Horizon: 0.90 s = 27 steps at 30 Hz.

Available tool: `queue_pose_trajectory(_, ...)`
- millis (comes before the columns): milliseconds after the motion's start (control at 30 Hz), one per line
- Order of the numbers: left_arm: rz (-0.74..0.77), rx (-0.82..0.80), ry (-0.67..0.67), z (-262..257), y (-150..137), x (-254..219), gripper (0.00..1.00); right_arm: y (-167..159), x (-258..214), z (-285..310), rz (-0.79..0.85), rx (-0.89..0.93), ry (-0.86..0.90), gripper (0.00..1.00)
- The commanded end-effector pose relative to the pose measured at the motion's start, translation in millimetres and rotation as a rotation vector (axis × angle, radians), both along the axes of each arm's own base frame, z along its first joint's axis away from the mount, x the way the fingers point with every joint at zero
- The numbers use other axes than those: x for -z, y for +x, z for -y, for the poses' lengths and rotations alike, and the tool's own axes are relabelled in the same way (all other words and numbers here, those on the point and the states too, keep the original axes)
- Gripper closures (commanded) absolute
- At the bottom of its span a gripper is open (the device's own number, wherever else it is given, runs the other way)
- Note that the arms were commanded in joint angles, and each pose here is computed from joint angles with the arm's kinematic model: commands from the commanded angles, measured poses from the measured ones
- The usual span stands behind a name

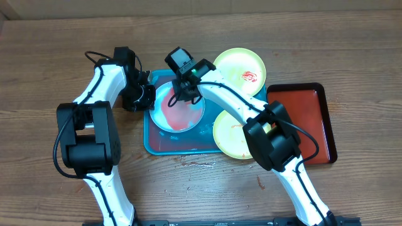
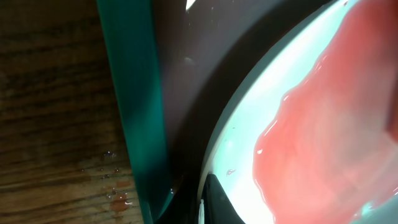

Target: Clean dirty plates on tray and stack at the side

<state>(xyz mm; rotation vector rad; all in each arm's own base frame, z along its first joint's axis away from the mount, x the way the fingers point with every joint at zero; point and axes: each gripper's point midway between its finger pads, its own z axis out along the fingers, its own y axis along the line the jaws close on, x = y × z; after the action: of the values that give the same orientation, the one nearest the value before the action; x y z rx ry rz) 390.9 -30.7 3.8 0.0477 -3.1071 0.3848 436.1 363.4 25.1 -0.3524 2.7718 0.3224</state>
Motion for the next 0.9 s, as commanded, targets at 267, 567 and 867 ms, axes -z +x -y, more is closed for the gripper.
queue_pose_trajectory(267,-0.032,-0.003,0.053,-12.6,-6.6,18.9,0.96,-60.4,1.9,-43.7,-0.311,-0.191,0.298,0.96)
queue_pose_trajectory(567,-0.007,0.014,-0.015,-2.0,-4.9,4.3,0.96,-53.6,-99.8,-0.1,-0.2,-0.181,0.294,0.96)
queue_pose_trajectory(867,0.16,0.062,0.004,-3.2,6.6,-56.6,0.96,-35.2,-234.4,124.8,-0.004,0.048,0.332,0.96)
